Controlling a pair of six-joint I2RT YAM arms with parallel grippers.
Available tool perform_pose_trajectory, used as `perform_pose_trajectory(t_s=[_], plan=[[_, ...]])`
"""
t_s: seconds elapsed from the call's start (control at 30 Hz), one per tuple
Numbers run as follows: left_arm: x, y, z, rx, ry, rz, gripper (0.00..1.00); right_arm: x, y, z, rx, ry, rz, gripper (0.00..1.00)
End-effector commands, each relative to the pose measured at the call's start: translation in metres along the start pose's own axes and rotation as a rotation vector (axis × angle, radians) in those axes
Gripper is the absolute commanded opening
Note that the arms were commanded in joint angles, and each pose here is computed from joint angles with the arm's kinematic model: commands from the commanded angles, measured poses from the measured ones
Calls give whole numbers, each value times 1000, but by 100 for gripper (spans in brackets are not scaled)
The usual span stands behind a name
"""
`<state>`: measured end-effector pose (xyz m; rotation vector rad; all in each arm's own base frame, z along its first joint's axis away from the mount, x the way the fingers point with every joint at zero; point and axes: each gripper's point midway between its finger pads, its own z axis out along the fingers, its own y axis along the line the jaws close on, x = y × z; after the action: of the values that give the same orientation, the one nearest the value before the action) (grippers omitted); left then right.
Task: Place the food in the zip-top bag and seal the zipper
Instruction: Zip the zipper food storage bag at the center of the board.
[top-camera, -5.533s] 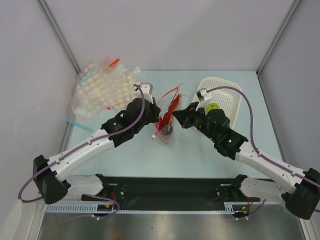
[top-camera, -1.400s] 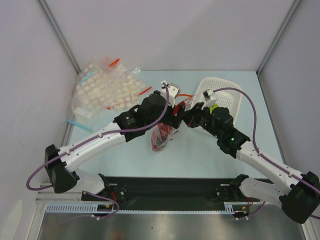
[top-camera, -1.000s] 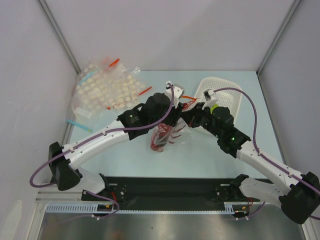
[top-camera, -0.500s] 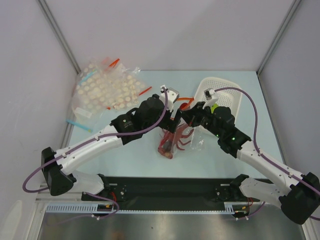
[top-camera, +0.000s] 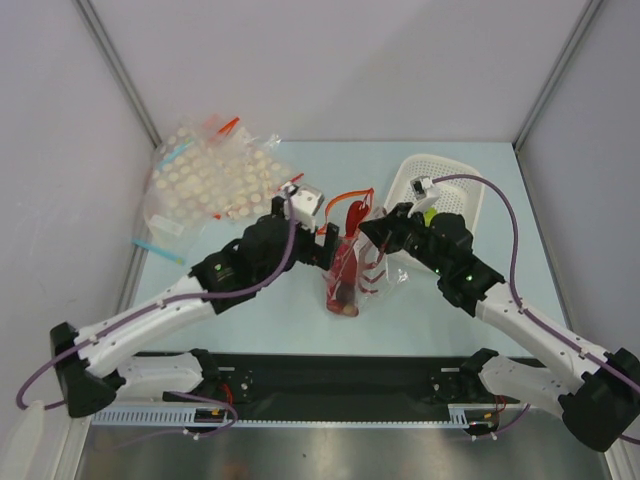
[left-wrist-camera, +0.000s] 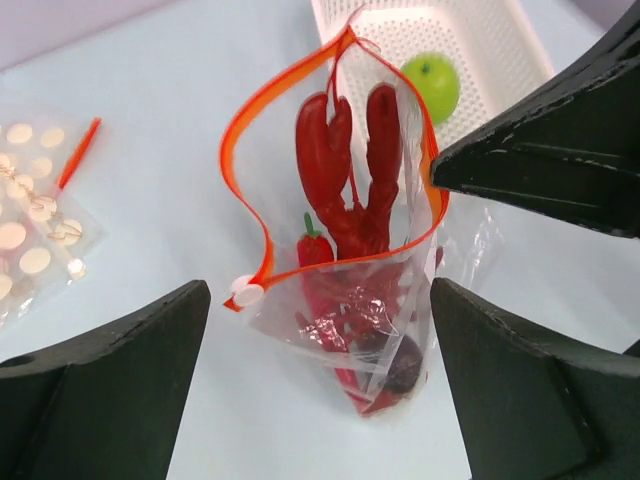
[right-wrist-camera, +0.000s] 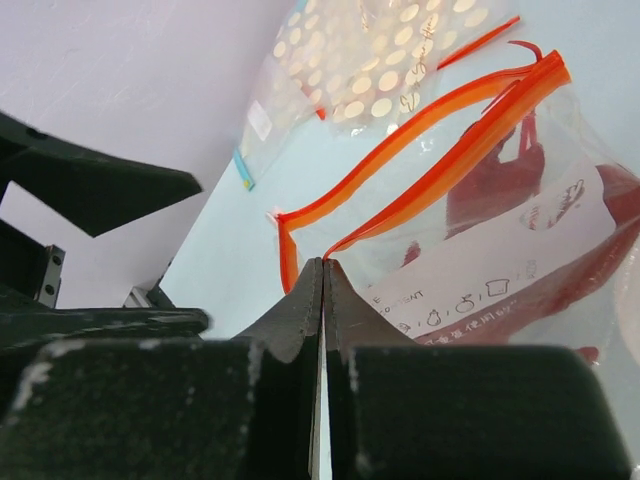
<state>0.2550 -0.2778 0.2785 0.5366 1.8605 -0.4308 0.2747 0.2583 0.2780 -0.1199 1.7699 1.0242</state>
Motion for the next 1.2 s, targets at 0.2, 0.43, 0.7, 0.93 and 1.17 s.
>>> perform_pose_trajectory(t_s=[0.2, 0.43, 0.7, 0.93, 1.17], plan=[[3, 28, -52, 7, -312, -246, 87, -37, 19, -12, -66, -137, -7, 0], [27, 26, -40, 74, -309, -287, 67, -38, 19, -14, -69, -140, -3, 0], [36, 22, -26, 205, -361, -295, 62, -41, 22, -18, -88, -147, 8, 0], [34, 8, -21, 285, -381, -191, 70, -42, 24, -18, -100, -146, 12, 0], [41, 11, -5, 254, -358, -173, 70, -41, 26, -19, -115, -142, 20, 0]])
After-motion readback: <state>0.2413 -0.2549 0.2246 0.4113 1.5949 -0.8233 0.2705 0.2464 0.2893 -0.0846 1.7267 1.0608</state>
